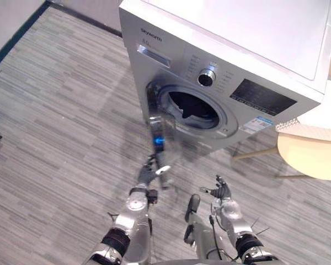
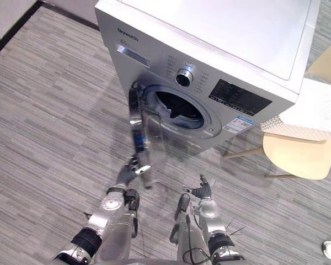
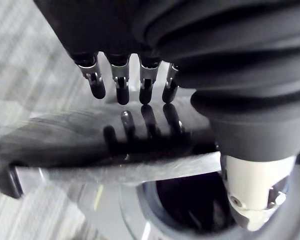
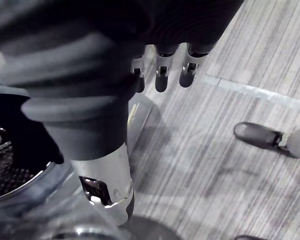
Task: Pick up the laundry basket with both hands and put the clothes into the washing machine.
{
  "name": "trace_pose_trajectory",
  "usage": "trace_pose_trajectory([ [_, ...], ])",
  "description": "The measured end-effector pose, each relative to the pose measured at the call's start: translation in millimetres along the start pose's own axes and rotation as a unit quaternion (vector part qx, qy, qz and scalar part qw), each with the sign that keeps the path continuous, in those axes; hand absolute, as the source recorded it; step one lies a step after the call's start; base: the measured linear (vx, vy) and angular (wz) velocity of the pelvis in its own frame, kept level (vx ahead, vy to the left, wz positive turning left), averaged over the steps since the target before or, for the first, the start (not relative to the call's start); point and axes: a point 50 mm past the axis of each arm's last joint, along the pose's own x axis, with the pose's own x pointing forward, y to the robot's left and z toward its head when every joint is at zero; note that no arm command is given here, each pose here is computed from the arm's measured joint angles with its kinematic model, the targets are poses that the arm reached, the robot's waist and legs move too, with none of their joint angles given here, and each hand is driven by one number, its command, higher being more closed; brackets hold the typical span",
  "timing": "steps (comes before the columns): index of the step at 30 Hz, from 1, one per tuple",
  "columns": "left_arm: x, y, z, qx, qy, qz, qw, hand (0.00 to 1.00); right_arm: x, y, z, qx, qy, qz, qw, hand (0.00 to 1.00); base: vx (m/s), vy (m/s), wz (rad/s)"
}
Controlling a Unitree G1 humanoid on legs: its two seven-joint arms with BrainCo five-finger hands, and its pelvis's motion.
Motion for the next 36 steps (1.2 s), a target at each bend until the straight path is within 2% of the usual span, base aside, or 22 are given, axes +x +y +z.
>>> trace_pose_trajectory([
  [2,12.1,-30.6,26.2,-0.011,-0.043,-0.057,0.997,0.0,0.6,2.6,2.4,-0.012,-0.004,0.008,1.0,0.0,0.0,0.037,-0.31],
  [4,27.0,-44.5,57.6,-0.023,-0.086,-0.075,0.993,0.0,3.6,6.1,8.7,-0.02,-0.01,0.015,1.0,0.0,-0.06,0.007,-0.38],
  [6,49.1,-42.5,99.2,-0.036,-0.136,-0.068,0.988,0.0,9.4,11.2,20.8,-0.039,-0.019,0.026,0.999,0.0,-0.08,-0.023,-0.65],
  [8,69.7,-24.6,124.9,-0.035,-0.15,-0.026,0.988,0.0,13.8,10.9,31.0,-0.044,-0.03,0.026,0.998,0.0,-0.05,-0.05,-0.68],
  [9,83.6,-6.1,142.2,-0.035,-0.149,0.018,0.988,0.0,16.9,9.5,39.3,-0.046,-0.039,0.021,0.998,0.0,-0.03,-0.071,-0.91],
  [10,96.4,29.6,170.1,-0.023,-0.153,0.085,0.984,0.0,20.3,7.5,48.7,-0.045,-0.049,0.014,0.998,0.0,-0.03,-0.068,-0.86],
  [12,100.0,64.0,195.4,0.005,-0.159,0.136,0.978,0.0,22.8,-1.2,52.4,-0.035,-0.051,-0.004,0.998,0.0,-0.04,-0.066,-0.44],
  [14,99.8,63.0,194.7,0.01,-0.161,0.133,0.978,0.0,20.8,-11.4,40.4,-0.03,-0.033,-0.025,0.999,0.0,-0.07,-0.073,0.03],
  [16,96.3,92.5,207.7,0.015,-0.155,0.171,0.973,0.0,10.8,-1.1,35.9,-0.007,-0.052,-0.017,0.998,0.0,-0.12,-0.096,0.13],
  [17,95.5,96.3,208.0,0.017,-0.154,0.176,0.972,0.0,8.7,0.3,33.3,-0.003,-0.052,-0.016,0.999,0.0,-0.08,-0.079,0.1],
  [20,94.7,89.9,208.0,0.027,-0.16,0.172,0.972,0.0,-2.5,4.0,14.2,0.002,-0.038,-0.012,0.999,0.0,-0.03,-0.054,0.1],
  [24,84.7,50.7,177.7,0.023,-0.179,0.109,0.978,0.0,-8.2,5.1,15.1,0.026,-0.049,-0.014,0.998,0.0,0.04,0.005,0.33],
  [26,62.8,20.6,147.4,-0.009,-0.197,0.06,0.979,0.0,-9.0,5.2,22.8,0.037,-0.066,-0.013,0.997,0.0,0.09,0.028,0.21],
  [28,45.4,10.1,122.6,-0.039,-0.192,0.047,0.979,0.0,-9.5,6.1,21.4,0.039,-0.063,-0.011,0.997,0.0,0.11,0.013,0.18],
  [32,10.7,15.7,47.4,-0.091,-0.101,0.076,0.988,0.0,-9.7,0.9,8.0,0.033,-0.037,-0.014,0.999,0.0,0.15,0.018,0.43],
  [36,-21.7,41.6,-21.2,-0.118,0.013,0.143,0.983,0.0,-12.2,-19.3,-15.4,0.008,0.003,-0.025,1.0,0.0,0.06,0.06,1.03],
])
